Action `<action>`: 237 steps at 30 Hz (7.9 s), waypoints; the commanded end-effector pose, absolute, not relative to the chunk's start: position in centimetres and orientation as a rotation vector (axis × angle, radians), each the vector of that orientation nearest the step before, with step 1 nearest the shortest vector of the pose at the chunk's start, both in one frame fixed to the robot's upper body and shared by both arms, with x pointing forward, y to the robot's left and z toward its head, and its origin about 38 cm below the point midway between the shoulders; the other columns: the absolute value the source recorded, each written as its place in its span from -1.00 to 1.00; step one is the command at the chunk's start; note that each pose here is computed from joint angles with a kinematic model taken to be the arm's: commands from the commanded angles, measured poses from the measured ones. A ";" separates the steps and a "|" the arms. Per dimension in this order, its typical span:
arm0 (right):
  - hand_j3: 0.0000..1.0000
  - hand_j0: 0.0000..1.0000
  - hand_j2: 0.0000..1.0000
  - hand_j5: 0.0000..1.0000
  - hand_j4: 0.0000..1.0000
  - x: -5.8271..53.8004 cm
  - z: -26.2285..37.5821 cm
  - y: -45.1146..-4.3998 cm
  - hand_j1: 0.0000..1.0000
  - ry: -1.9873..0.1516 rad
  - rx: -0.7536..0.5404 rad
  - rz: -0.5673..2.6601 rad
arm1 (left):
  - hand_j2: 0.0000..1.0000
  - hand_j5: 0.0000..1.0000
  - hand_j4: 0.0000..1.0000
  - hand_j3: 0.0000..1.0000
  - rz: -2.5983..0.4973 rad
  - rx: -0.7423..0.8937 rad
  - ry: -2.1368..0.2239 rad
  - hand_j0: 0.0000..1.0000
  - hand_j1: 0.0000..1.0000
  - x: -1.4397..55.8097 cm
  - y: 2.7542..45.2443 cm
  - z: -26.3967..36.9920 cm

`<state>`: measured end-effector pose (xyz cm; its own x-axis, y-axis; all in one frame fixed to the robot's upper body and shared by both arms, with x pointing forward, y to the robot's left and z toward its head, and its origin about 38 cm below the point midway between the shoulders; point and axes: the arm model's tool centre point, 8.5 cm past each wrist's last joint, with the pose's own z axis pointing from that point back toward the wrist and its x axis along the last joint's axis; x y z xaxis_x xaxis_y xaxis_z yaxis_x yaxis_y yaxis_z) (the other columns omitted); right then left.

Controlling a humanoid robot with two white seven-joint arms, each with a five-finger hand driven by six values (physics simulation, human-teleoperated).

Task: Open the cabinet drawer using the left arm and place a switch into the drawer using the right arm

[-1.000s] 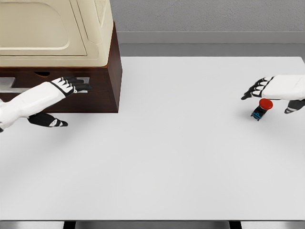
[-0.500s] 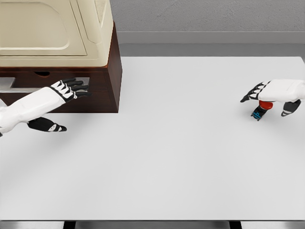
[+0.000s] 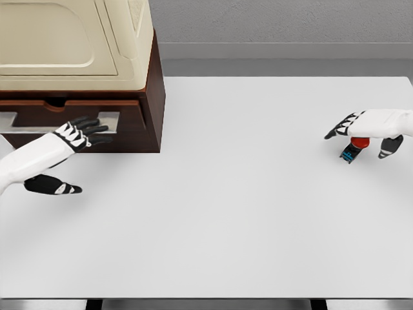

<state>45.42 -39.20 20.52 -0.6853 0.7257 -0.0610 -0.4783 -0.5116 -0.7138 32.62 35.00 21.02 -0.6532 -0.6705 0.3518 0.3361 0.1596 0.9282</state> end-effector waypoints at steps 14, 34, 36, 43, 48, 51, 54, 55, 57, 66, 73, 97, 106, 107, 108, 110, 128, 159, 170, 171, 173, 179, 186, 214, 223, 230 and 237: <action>1.00 1.00 1.00 1.00 1.00 45.6 20.4 -38.9 1.00 -0.901 -0.459 2.195 | 1.00 1.00 1.00 1.00 -1.638 0.405 -1.618 1.00 1.00 30.8 37.9 21.0; 1.00 1.00 1.00 1.00 1.00 45.6 20.4 -39.0 1.00 -0.898 -0.461 2.195 | 1.00 1.00 1.00 1.00 -1.549 0.460 -1.584 1.00 1.00 27.5 42.0 21.2; 1.00 1.00 1.00 1.00 1.00 45.6 20.4 -38.9 1.00 -0.898 -0.458 2.197 | 1.00 1.00 1.00 1.00 -1.545 0.462 -1.578 1.00 1.00 27.3 42.2 21.2; 1.00 1.00 1.00 1.00 1.00 45.5 20.4 -38.9 1.00 -0.900 -0.460 2.195 | 1.00 1.00 1.00 1.00 -1.443 0.559 -1.619 1.00 1.00 26.4 45.0 24.0; 1.00 1.00 1.00 1.00 1.00 45.6 20.6 -38.7 1.00 -0.910 -0.461 2.201 | 1.00 1.00 1.00 1.00 -1.376 0.631 -1.685 1.00 1.00 26.1 46.5 26.9; 1.00 1.00 1.00 1.00 1.00 45.4 21.1 -39.2 1.00 -0.912 -0.469 2.192 | 1.00 1.00 1.00 1.00 -1.368 0.655 -1.737 1.00 1.00 26.8 46.4 28.5; 1.00 1.00 1.00 1.00 1.00 45.3 21.2 -39.3 1.00 -0.912 -0.472 2.191 | 1.00 1.00 1.00 1.00 -1.366 0.672 -1.834 1.00 1.00 28.4 45.2 30.5; 1.00 1.00 1.00 1.00 1.00 45.2 21.4 -39.2 1.00 -0.909 -0.476 2.201 | 1.00 1.00 1.00 1.00 -1.375 0.655 -1.858 1.00 1.00 29.0 44.5 30.6; 1.00 1.00 1.00 1.00 1.00 45.2 21.5 -39.1 1.00 -0.915 -0.476 2.203 | 1.00 1.00 1.00 1.00 -1.396 0.618 -1.894 1.00 1.00 30.1 43.0 30.6; 1.00 1.00 1.00 1.00 1.00 45.2 21.1 -38.0 1.00 -0.927 -0.461 2.227 | 1.00 1.00 1.00 1.00 -1.435 0.527 -1.958 1.00 1.00 32.0 40.0 30.3; 0.88 0.88 0.88 0.88 0.88 45.2 21.0 -38.1 0.88 -0.920 -0.461 2.228 | 1.00 1.00 1.00 1.00 -1.488 0.441 -1.949 1.00 1.00 32.8 37.8 28.9; 0.57 0.57 0.57 0.57 0.57 45.1 20.1 -39.1 0.57 -0.888 -0.452 2.203 | 1.00 1.00 1.00 1.00 -1.105 0.381 -2.167 1.00 1.00 32.6 36.4 26.3; 0.53 0.53 0.53 0.53 0.53 45.2 19.9 -39.4 0.53 -0.877 -0.455 2.197 | 1.00 1.00 1.00 1.00 -1.029 0.359 -2.154 1.00 1.00 31.8 36.4 24.3; 0.45 0.45 0.45 0.45 0.45 45.2 19.9 -39.4 0.45 -0.877 -0.455 2.197 | 1.00 1.00 1.00 1.00 -1.024 0.357 -2.153 1.00 1.00 31.8 36.4 24.2; 0.36 0.36 0.36 0.36 0.36 45.2 19.9 -39.4 0.36 -0.877 -0.455 2.197 | 1.00 1.00 1.00 1.00 -1.021 0.359 -2.153 1.00 1.00 31.8 36.4 24.2; 0.36 0.36 0.36 0.36 0.36 45.2 20.0 -39.4 0.36 -0.879 -0.455 2.196 | 1.00 1.00 1.00 1.00 -1.005 0.354 -2.159 1.00 1.00 31.7 36.3 24.1; 0.10 0.10 0.10 0.10 0.10 45.2 20.2 -39.2 0.10 -0.890 -0.458 2.198 | 1.00 1.00 1.00 1.00 -0.997 0.350 -2.164 1.00 1.00 31.8 36.2 24.0; -0.31 -0.31 -0.31 -0.31 -0.31 41.4 29.1 -24.8 -0.31 -1.411 -0.478 2.471 | 1.00 1.00 1.00 1.00 -0.972 0.364 -2.168 1.00 1.00 31.6 36.6 24.0; -0.31 -0.31 -0.31 -0.31 -0.31 40.4 32.1 -17.6 -0.31 -1.665 -0.452 2.537 | 1.00 1.00 1.00 1.00 -0.945 0.390 -2.158 1.00 1.00 31.0 37.7 23.9; -0.31 -0.31 -0.31 -0.31 -0.31 40.4 32.2 -16.8 -0.31 -1.691 -0.441 2.537 | 1.00 1.00 1.00 1.00 -0.944 0.392 -2.158 1.00 1.00 30.9 37.7 24.0; -0.31 -0.31 -0.31 -0.31 -0.31 40.2 32.3 -15.1 -0.31 -1.750 -0.411 2.537 | 1.00 1.00 1.00 1.00 -0.944 0.392 -2.158 1.00 1.00 30.9 37.7 24.0; -0.31 -0.31 -0.31 -0.31 -0.31 39.7 34.1 -11.8 -0.31 -1.860 -0.397 2.559 | 1.00 1.00 1.00 1.00 -0.943 0.390 -2.159 1.00 1.00 31.0 37.7 23.9; -0.31 -0.31 -0.31 -0.31 -0.31 39.0 36.3 -8.9 -0.31 -1.967 -0.404 2.578 | 1.00 1.00 1.00 1.00 -0.945 0.390 -2.158 1.00 1.00 31.0 37.7 23.9; -0.30 -0.30 -0.30 -0.30 -0.30 41.2 37.0 2.5 -0.30 -2.054 -0.231 2.554 | 1.00 1.00 1.00 1.00 -0.943 0.390 -2.159 1.00 1.00 31.0 37.7 23.9; -0.30 -0.30 -0.30 -0.30 -0.30 43.9 35.7 2.7 -0.30 -1.962 -0.218 2.520 | 1.00 1.00 1.00 1.00 -0.944 0.388 -2.158 1.00 1.00 31.0 37.6 23.9; -0.30 -0.30 -0.30 -0.30 -0.30 44.4 35.6 3.5 -0.30 -1.946 -0.205 2.512 | 1.00 1.00 1.00 1.00 -0.944 0.388 -2.158 1.00 1.00 31.0 37.6 23.9; -0.30 -0.30 -0.30 -0.30 -0.30 44.6 35.6 4.4 -0.30 -1.942 -0.190 2.507 | 1.00 1.00 1.00 1.00 -0.944 0.388 -2.158 1.00 1.00 31.0 37.6 23.9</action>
<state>44.57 4.14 35.63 -0.9912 0.0428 -0.1249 0.1099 -0.2568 -0.9602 30.97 37.60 23.84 -0.6825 -0.5290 0.5043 0.0160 0.6790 0.7339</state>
